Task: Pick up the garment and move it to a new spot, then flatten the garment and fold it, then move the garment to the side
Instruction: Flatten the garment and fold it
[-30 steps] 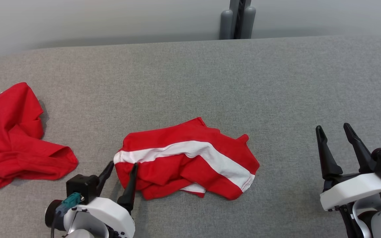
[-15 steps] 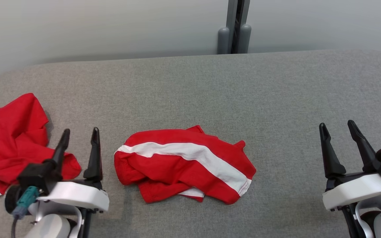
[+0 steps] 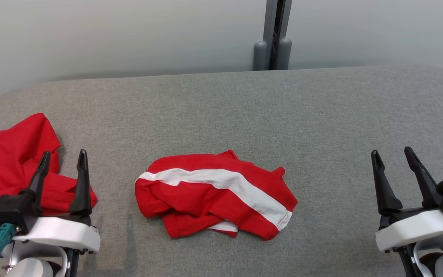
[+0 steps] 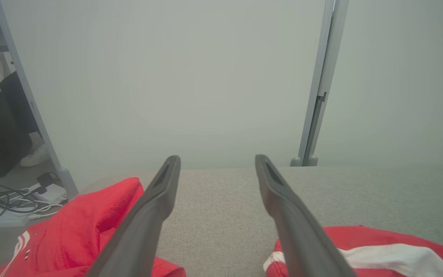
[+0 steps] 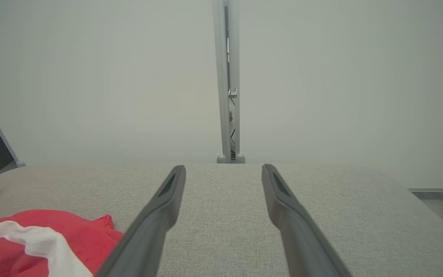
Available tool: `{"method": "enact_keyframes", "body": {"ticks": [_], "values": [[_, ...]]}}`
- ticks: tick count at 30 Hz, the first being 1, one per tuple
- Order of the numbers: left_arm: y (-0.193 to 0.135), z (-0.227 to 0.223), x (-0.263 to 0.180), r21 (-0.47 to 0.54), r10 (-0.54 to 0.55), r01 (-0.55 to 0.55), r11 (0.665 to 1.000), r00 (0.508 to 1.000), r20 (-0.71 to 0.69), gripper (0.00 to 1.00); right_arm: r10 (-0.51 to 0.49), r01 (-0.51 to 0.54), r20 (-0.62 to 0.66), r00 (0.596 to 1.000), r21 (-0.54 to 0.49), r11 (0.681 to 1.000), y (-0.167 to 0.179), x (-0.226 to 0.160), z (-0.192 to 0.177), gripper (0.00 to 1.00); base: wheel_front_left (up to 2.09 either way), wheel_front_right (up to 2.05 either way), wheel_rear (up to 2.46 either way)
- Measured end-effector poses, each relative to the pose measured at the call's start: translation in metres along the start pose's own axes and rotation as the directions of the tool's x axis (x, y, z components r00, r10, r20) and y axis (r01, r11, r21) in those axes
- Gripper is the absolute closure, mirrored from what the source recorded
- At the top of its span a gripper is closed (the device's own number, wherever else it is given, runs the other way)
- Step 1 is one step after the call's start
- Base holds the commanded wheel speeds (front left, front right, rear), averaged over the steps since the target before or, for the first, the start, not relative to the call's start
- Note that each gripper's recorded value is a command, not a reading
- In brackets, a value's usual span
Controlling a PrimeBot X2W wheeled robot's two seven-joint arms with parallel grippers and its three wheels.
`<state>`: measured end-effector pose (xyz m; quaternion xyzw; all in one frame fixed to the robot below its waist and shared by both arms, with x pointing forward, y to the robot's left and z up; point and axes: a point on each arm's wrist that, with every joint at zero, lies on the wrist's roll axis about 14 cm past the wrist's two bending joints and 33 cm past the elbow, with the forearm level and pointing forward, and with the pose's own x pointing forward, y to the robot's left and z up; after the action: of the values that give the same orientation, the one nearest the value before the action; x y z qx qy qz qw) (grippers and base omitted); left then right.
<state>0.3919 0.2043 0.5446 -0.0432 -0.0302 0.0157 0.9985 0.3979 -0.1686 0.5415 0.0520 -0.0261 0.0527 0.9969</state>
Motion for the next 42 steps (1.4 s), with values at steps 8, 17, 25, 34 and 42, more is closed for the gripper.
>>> {"method": "enact_keyframes", "body": {"ticks": [8, 17, 25, 34, 42], "values": [[-0.001, -0.002, -0.004, 0.0, 0.0, 0.0, 1.0, 1.0, -0.023, 0.0, 0.0, 0.0, 0.003, 1.0, 0.0, 1.0, 0.0, -0.001, 0.001, 0.0, 0.0, 0.0, 0.0], [-0.004, 0.0, 0.006, -0.004, -0.018, 0.018, 1.0, 0.999, -0.036, 0.0, 0.003, -0.003, -0.008, 1.0, 0.001, 1.0, 0.001, 0.002, -0.003, 0.0, 0.0, 0.0, 0.0], [-0.031, -0.028, 0.036, -0.04, -0.155, 0.15, 0.988, 0.966, -0.209, 0.0, 0.006, -0.006, -0.04, 0.999, -0.001, 1.0, 0.001, 0.009, -0.014, 0.0, 0.0, 0.0, 0.0], [-0.053, -0.112, 0.035, -0.16, -0.283, 0.234, 0.959, 0.806, -0.52, 0.0, -0.012, 0.013, -0.082, 0.997, 0.012, 1.0, -0.006, 0.011, -0.033, 0.0, 0.0, 0.0, 0.0], [-0.06, -0.15, 0.021, -0.26, -0.338, 0.22, 0.94, 0.698, -0.631, 0.0, -0.024, 0.026, -0.1, 0.995, 0.02, 0.999, -0.01, 0.013, -0.042, 0.0, 0.0, 0.0, 0.0]]}}
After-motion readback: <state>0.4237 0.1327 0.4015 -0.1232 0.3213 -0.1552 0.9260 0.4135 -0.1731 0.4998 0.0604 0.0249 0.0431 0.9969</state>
